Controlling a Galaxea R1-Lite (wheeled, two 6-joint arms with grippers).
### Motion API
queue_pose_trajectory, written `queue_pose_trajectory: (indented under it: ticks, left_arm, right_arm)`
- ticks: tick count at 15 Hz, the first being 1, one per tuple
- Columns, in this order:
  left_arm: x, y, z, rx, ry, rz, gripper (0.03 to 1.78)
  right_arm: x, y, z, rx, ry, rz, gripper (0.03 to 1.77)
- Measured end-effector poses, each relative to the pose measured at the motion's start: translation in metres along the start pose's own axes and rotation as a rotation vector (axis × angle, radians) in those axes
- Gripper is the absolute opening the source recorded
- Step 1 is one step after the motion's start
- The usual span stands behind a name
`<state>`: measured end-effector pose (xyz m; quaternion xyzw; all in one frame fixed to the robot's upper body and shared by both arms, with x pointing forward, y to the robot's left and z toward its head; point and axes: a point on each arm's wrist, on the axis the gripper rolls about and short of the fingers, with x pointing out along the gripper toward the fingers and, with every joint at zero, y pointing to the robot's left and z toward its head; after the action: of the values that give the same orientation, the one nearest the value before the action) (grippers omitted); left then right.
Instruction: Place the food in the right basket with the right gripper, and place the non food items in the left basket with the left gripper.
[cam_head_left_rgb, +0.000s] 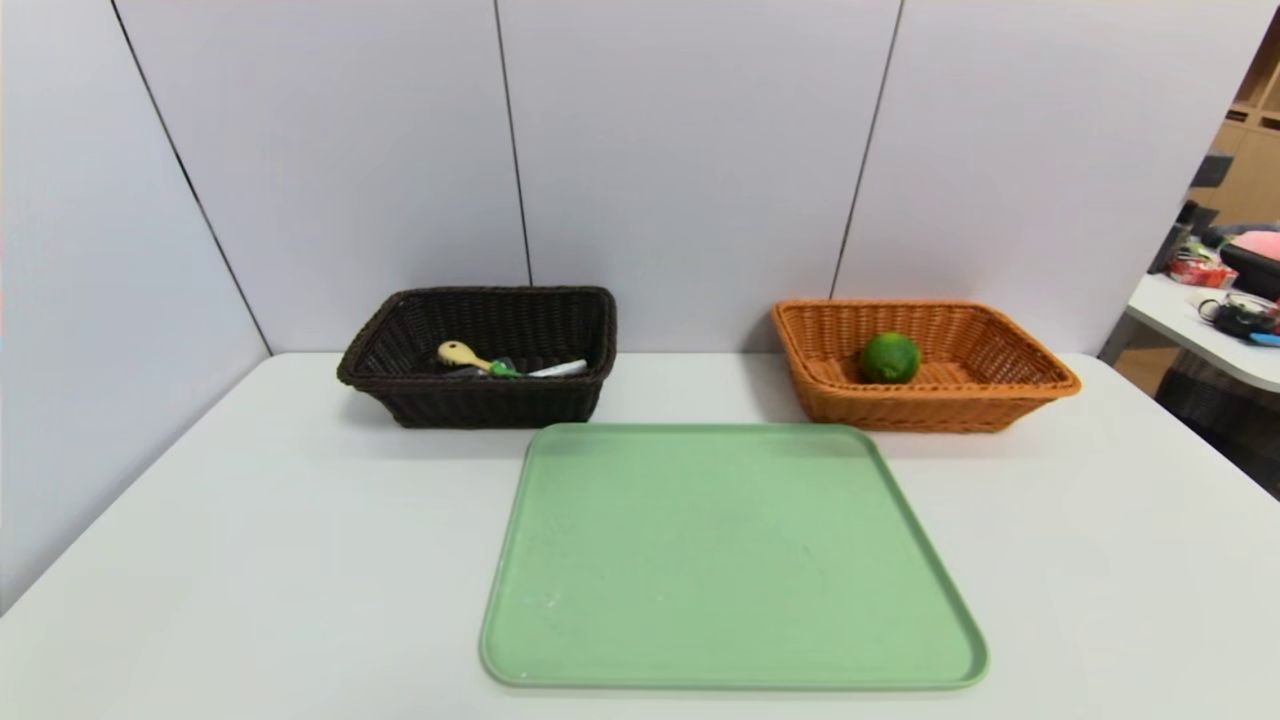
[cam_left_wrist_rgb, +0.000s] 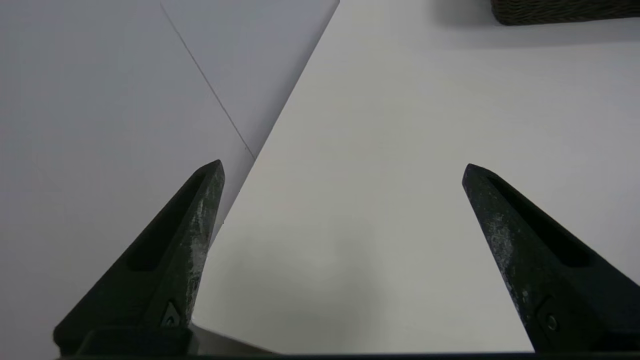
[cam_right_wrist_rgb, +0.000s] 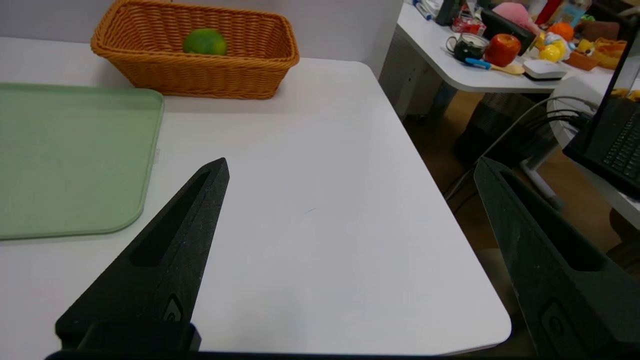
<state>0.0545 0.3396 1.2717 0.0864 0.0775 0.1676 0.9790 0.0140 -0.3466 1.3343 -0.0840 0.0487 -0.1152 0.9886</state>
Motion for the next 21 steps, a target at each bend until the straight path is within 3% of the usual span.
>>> queue_pose_trajectory:
  ticks: [10,14,18,21]
  left_arm:
    - [-0.004,-0.003,-0.025,0.024,-0.032,-0.046,1.69]
    - [-0.002,-0.010,-0.047,0.022,-0.102,-0.190,1.69]
    - [0.007,-0.017,-0.057,0.016,-0.212,-0.284,1.69]
    - [0.014,-0.023,-0.068,0.021,-0.214,-0.340,1.69]
  right_arm:
    - [-0.001,0.014,-0.063,-0.004,-0.015,-0.019,1.69]
    - [0.021,0.023,-0.082,-0.003,-0.128,-0.023,1.69]
    - [0.048,0.034,-0.106,-0.048,-0.239,-0.038,1.69]
    - [0.058,0.040,-0.119,-0.060,-0.276,0.012,1.69]
